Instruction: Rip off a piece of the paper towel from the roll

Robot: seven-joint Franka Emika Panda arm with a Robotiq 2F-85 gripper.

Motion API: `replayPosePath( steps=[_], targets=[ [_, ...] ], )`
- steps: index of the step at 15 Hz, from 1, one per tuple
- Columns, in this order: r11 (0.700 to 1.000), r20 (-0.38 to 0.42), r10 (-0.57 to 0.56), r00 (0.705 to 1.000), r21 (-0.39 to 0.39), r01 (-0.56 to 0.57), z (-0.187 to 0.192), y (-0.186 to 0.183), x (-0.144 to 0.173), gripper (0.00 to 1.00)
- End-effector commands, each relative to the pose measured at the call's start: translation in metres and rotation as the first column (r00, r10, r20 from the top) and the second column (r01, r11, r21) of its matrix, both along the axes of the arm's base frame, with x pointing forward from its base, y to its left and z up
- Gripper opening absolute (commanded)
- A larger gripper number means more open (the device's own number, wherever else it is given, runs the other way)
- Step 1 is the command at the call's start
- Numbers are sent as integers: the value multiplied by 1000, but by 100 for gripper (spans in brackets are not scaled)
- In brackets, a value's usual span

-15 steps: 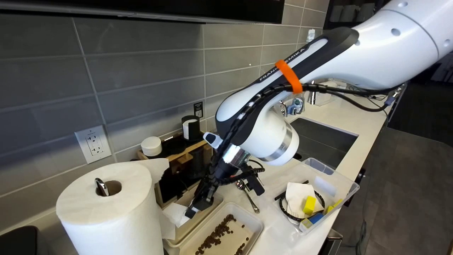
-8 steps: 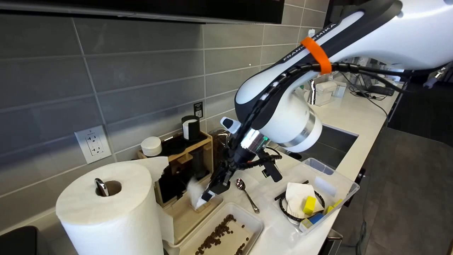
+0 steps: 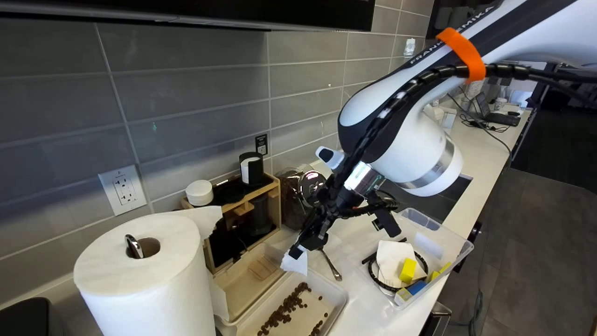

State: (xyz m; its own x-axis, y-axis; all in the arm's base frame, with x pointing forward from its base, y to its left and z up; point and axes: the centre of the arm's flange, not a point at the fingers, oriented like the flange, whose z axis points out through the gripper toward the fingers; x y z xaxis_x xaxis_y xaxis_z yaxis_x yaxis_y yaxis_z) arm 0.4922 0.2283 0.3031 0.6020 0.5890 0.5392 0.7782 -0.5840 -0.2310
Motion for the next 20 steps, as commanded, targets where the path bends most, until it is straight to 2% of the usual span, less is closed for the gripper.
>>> replayPosePath(
  steps=[1,4,8,11,14,15,17,20],
  targets=[
    [997,-2,-82,997,-10,82,16,-13,-37,0],
    [988,-32,-154,988,-34,153,23,-27,-56,0],
    [944,-42,-326,945,-60,323,37,-55,-89,0],
    [887,-13,-455,891,-101,451,46,-76,-109,0],
    [813,4,-570,822,-144,565,42,-97,-124,0],
    [857,-5,-507,862,-103,504,28,-89,-103,1],
    [831,0,-546,838,-123,542,25,-99,-112,1],
    [826,1,-555,832,-121,551,27,-100,-114,1]
  ],
)
